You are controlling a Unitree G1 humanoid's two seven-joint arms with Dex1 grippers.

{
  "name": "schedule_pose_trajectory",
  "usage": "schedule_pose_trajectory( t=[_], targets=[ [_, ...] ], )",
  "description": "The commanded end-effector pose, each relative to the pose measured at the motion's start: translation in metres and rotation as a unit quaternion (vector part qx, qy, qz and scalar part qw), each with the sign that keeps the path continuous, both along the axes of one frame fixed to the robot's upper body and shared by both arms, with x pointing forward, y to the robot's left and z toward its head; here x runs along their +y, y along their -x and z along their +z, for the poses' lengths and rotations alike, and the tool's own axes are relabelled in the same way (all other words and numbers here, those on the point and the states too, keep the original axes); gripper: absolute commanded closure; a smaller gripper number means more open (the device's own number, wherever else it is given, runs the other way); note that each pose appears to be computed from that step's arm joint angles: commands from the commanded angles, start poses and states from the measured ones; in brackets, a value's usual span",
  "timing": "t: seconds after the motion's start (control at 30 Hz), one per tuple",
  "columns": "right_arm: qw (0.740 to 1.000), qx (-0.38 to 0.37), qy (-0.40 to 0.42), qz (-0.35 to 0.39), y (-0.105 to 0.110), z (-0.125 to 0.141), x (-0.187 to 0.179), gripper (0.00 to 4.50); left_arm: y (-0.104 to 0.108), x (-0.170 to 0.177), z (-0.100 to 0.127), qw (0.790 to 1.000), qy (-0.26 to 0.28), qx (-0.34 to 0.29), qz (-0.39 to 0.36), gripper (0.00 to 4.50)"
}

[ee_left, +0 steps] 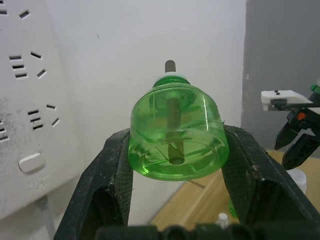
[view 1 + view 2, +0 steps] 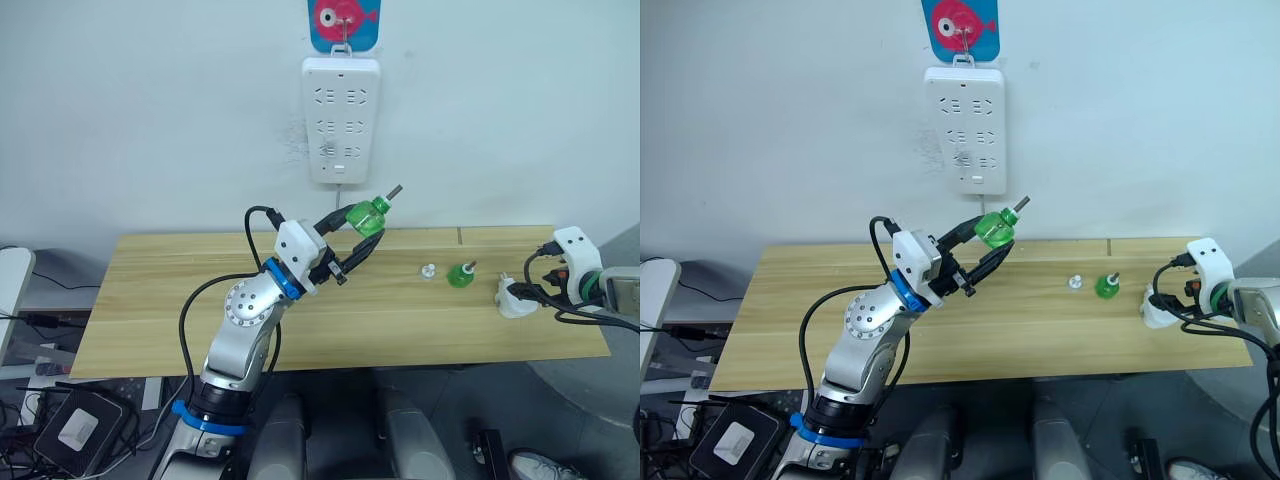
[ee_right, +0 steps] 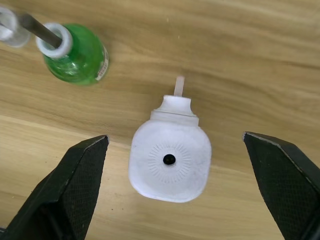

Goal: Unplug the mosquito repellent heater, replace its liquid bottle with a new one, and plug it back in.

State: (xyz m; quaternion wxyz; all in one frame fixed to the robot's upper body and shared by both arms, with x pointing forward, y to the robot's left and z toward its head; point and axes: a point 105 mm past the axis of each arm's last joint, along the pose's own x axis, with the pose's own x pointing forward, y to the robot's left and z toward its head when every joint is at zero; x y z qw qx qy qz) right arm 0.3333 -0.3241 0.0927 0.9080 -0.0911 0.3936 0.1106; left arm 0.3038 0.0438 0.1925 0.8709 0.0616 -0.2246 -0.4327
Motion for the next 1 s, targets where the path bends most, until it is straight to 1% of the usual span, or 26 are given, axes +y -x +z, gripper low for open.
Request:
schedule_pose_trajectory(
  t=[0.03, 0.37, 0.53, 0.73, 0.83, 0.9, 0.93, 1.0],
  targets=[
    [1.000, 0.011, 0.008, -0.008, -0.003, 0.001, -0.007, 0.01, 0.010, -0.002, 0.011, 1.000, 0.008, -0.020, -0.011, 2.27],
    [0.998, 0.055, 0.020, -0.012, -0.004, -0.013, -0.015, 0.01, 0.015, 0.000, 0.007, 1.000, 0.001, -0.011, -0.011, 2.27],
    [0.996, 0.083, 0.008, -0.020, -0.002, -0.023, -0.018, 0.01, 0.017, -0.001, 0.005, 1.000, -0.005, -0.006, -0.016, 2.27],
    [0.996, 0.085, 0.000, -0.020, -0.008, -0.026, -0.016, 0.01, 0.020, -0.002, 0.003, 1.000, -0.010, -0.001, -0.020, 2.27],
    [0.996, 0.090, -0.005, -0.016, -0.009, -0.026, -0.015, 0.59, 0.021, -0.001, 0.003, 1.000, -0.011, 0.000, -0.020, 2.27],
    [0.996, 0.092, -0.011, -0.017, -0.009, -0.027, -0.014, 1.32, 0.021, -0.001, 0.003, 1.000, -0.013, 0.001, -0.021, 2.27],
    [0.995, 0.095, -0.015, -0.019, -0.009, -0.027, -0.014, 1.56, 0.022, -0.001, 0.003, 1.000, -0.015, 0.002, -0.022, 2.27],
    [0.995, 0.098, -0.021, -0.021, -0.008, -0.026, -0.014, 1.56, 0.022, -0.002, 0.003, 1.000, -0.018, 0.003, -0.026, 2.27]
  ],
)
